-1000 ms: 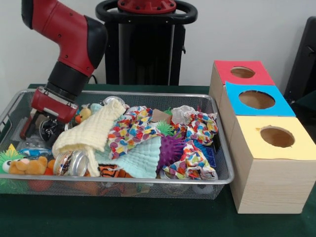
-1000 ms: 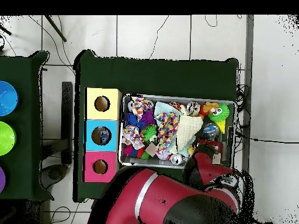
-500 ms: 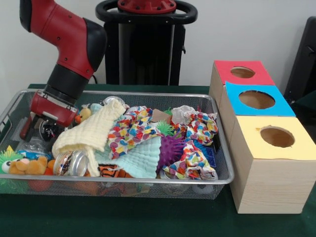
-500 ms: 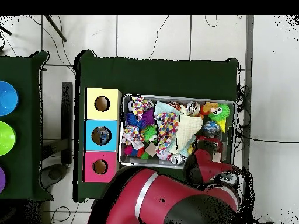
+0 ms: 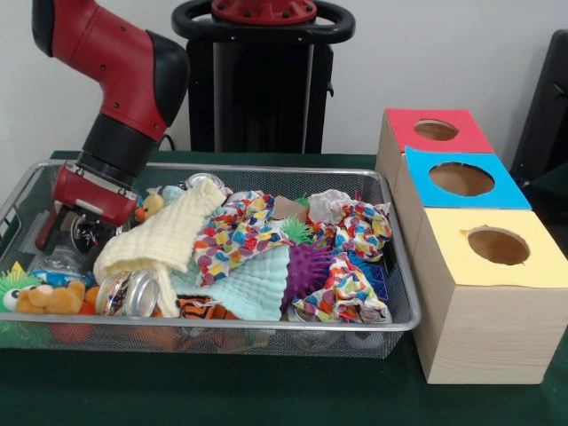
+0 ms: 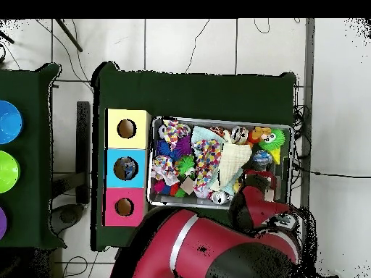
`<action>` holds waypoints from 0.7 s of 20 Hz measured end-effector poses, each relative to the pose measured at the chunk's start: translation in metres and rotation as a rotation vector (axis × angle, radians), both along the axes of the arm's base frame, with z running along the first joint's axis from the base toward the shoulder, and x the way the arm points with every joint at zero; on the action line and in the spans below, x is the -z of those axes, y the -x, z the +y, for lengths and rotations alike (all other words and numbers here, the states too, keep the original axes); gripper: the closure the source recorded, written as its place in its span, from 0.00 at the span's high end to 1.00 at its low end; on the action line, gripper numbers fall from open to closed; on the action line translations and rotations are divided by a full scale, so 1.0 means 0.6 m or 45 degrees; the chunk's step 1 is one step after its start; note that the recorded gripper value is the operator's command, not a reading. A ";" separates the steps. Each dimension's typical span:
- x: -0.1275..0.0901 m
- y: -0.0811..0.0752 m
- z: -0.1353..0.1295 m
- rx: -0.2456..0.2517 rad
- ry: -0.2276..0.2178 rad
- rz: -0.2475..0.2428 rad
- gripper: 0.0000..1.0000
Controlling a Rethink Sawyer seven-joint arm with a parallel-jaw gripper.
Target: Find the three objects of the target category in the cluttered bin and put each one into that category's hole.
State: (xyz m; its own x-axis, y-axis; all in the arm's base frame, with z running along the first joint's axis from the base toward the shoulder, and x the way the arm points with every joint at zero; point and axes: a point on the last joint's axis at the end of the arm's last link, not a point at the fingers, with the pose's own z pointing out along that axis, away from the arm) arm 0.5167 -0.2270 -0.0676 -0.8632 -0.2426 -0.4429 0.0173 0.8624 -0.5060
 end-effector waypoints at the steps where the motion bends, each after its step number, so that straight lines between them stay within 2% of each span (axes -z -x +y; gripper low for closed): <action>1: 0.000 0.000 -0.001 -0.007 0.001 0.002 1.00; 8: 0.001 0.005 -0.012 -0.026 0.000 0.011 1.00; 9: 0.001 0.006 -0.014 -0.026 -0.001 0.012 0.00; 14: 0.003 0.005 -0.023 -0.015 -0.041 -0.011 0.00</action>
State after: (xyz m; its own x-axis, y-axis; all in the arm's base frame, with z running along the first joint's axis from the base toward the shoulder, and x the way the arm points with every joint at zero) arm 0.5140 -0.2407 -0.0695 -0.8566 -0.2380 -0.4579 0.0114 0.8784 -0.4779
